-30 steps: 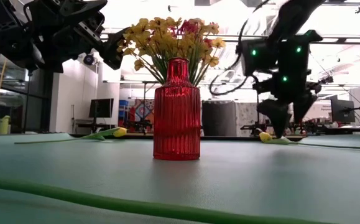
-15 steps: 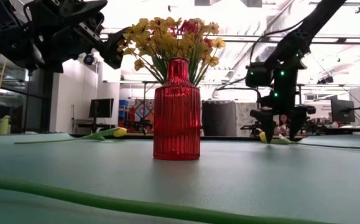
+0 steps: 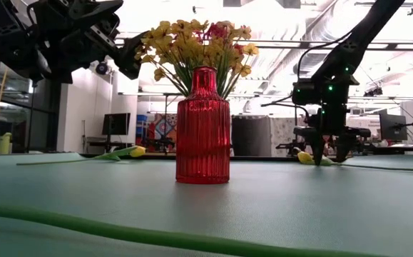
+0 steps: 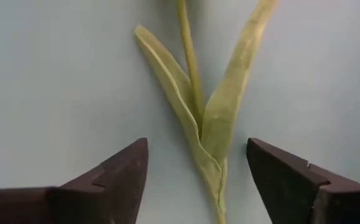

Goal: Sort flowers into vase by color
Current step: Put the top right yellow tulip into the red vase, then put the top yellow tulip into the red vase

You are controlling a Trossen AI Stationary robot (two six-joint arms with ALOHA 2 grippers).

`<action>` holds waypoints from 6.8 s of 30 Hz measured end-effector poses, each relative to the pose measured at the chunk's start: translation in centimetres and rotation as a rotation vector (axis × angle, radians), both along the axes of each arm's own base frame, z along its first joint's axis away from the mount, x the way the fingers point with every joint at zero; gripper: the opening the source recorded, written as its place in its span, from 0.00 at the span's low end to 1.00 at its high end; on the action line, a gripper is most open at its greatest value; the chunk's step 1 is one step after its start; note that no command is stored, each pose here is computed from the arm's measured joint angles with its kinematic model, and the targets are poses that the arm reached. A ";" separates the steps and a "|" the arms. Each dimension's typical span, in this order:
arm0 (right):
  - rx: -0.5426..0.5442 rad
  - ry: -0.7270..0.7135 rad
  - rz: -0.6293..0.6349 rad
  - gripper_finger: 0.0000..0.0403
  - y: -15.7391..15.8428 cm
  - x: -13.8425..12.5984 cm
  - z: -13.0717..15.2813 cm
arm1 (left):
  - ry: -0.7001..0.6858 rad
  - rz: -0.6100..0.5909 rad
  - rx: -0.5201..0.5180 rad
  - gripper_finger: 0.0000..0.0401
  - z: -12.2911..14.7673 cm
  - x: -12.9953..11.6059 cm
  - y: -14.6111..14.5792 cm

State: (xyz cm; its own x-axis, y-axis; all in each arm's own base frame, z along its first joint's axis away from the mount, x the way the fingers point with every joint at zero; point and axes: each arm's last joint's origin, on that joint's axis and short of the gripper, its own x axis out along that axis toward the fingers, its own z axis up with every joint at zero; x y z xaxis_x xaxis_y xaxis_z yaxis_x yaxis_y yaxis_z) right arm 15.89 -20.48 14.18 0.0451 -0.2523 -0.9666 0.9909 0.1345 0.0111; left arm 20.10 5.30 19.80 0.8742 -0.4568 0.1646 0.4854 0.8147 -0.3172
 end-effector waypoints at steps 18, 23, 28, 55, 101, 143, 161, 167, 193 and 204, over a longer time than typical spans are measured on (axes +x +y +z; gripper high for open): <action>0.050 0.114 0.166 0.04 2.8 1.3 -0.1 | 0.004 -0.005 -0.009 0.69 0.0 0.0 0.0; -0.021 0.045 0.222 0.01 5.5 2.0 3.1 | 0.004 -0.006 -0.008 0.69 0.0 0.0 0.0; -0.257 -0.109 0.228 0.01 9.1 1.6 8.2 | 0.004 -0.007 -0.007 0.69 0.0 0.0 0.0; -1.152 -1.310 0.864 0.00 26.5 9.7 12.0 | -0.003 -0.001 0.006 0.69 0.0 0.0 0.0; -1.052 -1.184 1.085 0.08 29.7 15.1 10.9 | -0.007 0.003 0.020 0.69 0.0 0.0 0.0; -0.759 -0.866 1.133 0.62 29.7 11.7 10.8 | -0.007 0.012 0.055 0.69 -0.2 0.1 0.0; -0.594 -0.709 1.111 0.62 30.0 10.5 8.8 | 0.018 0.013 0.046 0.69 -0.3 0.2 0.1; -0.602 -0.701 1.108 0.62 30.0 10.5 8.8 | -0.068 0.009 0.023 0.69 1.5 -0.1 0.4; -0.613 -0.663 1.035 0.62 29.7 10.3 8.5 | 0.512 1.179 0.078 0.69 -0.4 -6.6 5.0; -0.671 -0.639 0.994 0.62 29.4 10.4 8.6 | 0.942 1.436 0.021 0.69 -4.5 -7.1 6.5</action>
